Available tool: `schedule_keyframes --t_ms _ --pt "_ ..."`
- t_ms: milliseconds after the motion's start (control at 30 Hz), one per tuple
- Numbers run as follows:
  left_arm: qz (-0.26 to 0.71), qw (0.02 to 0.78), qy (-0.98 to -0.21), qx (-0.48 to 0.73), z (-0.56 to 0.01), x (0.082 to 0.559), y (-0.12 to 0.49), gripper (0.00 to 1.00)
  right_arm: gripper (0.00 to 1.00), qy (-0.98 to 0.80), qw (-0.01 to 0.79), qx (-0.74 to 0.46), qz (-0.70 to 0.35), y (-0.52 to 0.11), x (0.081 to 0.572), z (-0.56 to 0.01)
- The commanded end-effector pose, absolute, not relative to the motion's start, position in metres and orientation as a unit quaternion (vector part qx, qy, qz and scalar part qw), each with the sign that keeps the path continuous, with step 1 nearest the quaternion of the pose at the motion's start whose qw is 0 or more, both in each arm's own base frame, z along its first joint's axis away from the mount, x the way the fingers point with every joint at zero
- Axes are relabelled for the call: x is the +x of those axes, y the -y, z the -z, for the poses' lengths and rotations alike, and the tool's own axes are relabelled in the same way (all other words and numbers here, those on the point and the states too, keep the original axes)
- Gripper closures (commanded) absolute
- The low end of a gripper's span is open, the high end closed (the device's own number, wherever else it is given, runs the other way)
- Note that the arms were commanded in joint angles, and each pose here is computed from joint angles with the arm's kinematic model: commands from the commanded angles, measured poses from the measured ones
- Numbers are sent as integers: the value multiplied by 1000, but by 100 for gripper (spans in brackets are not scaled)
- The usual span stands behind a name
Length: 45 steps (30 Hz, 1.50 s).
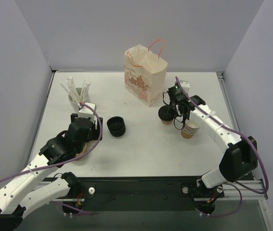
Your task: Pack the takeout coffee
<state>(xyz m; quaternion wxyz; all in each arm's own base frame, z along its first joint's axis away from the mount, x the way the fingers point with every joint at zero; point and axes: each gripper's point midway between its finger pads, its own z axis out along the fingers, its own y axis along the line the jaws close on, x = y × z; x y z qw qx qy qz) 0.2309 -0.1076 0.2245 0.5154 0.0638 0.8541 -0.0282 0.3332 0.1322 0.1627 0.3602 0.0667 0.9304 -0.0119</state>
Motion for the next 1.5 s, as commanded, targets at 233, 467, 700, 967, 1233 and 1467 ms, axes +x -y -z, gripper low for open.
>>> schedule_keyframes --t_ms 233,467,700,967,1233,1467 --pt "13 536 -843 46 -234 235 99 20 100 -942 322 90 11 -110 373 -130" --pt "7 536 -843 44 -233 236 98 21 80 -941 324 100 8 -103 375 -130" --pt "9 546 -837 24 -237 238 95 21 69 -929 359 86 -33 -106 365 -173" --pt "22 539 -840 57 -242 249 114 24 66 -892 439 -33 -105 -139 388 -244" --pt "14 546 -835 69 -234 244 106 23 64 -824 524 -139 -166 -195 435 -326" --pt "39 552 -830 70 -238 238 110 23 63 -791 545 -228 -162 -231 474 -337"
